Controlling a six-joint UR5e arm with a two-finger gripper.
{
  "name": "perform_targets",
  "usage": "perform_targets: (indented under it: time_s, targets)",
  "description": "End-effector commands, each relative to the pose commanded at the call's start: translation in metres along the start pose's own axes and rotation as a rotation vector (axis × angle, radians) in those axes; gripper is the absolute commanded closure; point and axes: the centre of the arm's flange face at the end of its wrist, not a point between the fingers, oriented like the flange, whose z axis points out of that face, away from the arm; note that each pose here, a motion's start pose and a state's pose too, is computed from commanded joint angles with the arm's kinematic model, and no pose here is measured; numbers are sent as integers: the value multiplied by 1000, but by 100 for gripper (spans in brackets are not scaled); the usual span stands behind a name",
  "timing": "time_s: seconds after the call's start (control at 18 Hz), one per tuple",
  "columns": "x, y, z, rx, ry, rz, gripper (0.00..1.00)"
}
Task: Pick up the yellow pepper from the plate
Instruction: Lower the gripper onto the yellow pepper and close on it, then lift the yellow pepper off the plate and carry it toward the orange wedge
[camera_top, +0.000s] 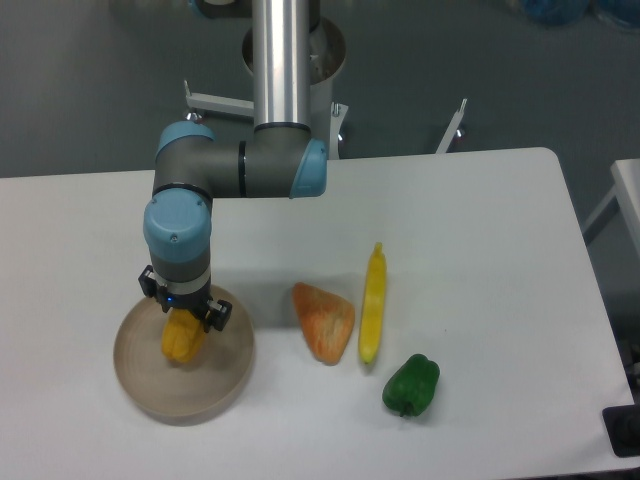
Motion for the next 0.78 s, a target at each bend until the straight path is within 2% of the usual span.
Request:
perform_targets:
  time_s: [0.22,0.33,0.78]
  targets:
    - [1,0,-3,3,-1,-1,45]
    - [1,0,-6,7,-3,3,53]
    - [-13,-5,-35,54,-28,22,53]
